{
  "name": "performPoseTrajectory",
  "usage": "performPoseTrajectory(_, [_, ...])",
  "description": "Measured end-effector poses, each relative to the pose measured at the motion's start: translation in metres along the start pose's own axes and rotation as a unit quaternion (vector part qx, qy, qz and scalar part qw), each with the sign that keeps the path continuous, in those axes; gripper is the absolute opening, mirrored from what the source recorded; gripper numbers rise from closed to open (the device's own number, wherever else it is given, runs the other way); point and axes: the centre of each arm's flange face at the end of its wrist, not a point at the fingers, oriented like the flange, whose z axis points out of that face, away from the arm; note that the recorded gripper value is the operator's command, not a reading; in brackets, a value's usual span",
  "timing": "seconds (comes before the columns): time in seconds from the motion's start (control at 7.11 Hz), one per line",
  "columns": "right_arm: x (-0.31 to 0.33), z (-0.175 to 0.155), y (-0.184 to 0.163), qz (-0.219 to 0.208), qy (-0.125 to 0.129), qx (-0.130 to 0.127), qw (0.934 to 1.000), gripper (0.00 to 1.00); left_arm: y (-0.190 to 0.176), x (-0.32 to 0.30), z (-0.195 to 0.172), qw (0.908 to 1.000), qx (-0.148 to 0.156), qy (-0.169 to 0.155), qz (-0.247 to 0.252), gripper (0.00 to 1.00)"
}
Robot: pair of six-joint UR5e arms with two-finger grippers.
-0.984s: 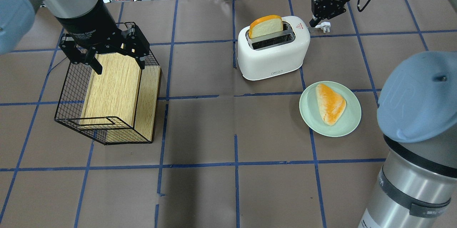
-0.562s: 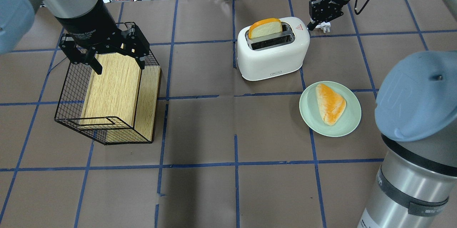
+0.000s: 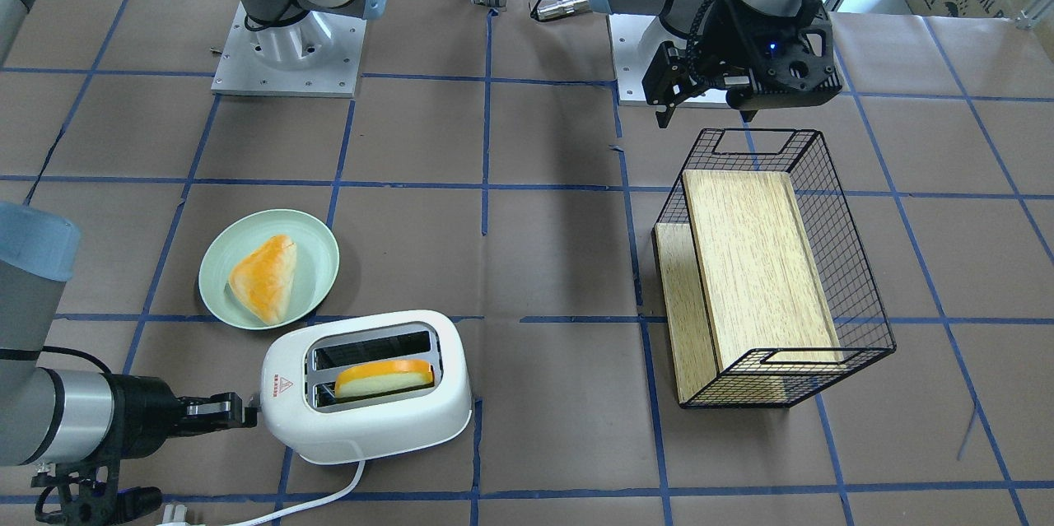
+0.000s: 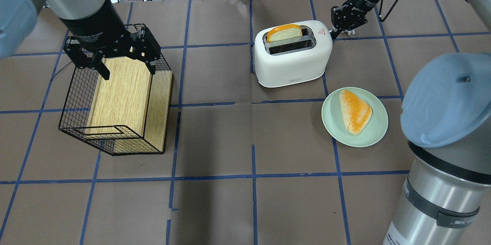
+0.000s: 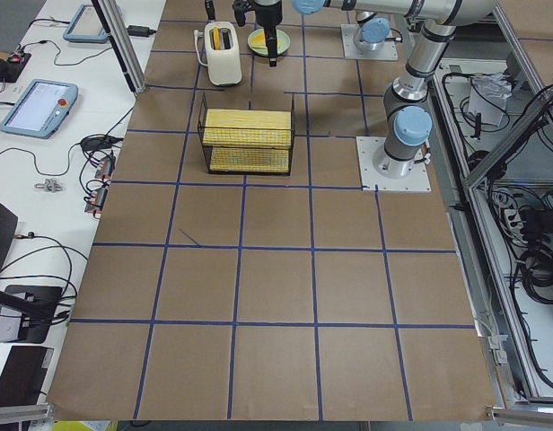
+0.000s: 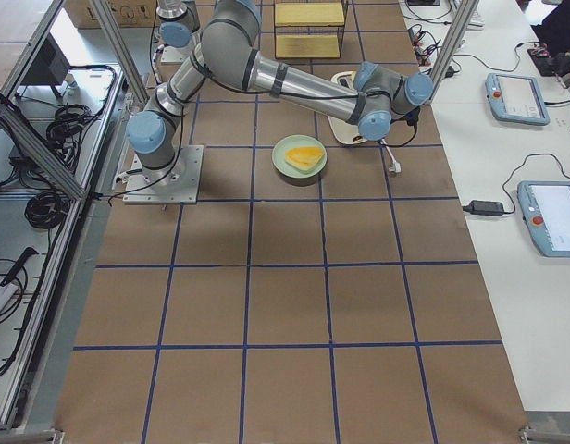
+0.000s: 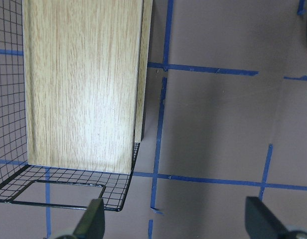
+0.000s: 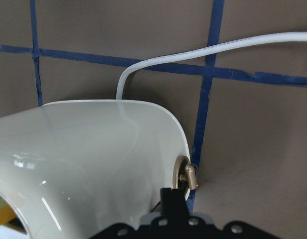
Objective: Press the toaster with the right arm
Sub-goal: 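Press the toaster lever down with the right gripper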
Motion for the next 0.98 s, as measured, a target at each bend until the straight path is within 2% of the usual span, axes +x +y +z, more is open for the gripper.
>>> performPoseTrajectory(0.98, [0.008,0.013,-0.003,0.006,-0.002,-0.013,0.9999,0.03,0.000,0.000,0.001,1.0000,-0.001,0.000,0.000,1.00])
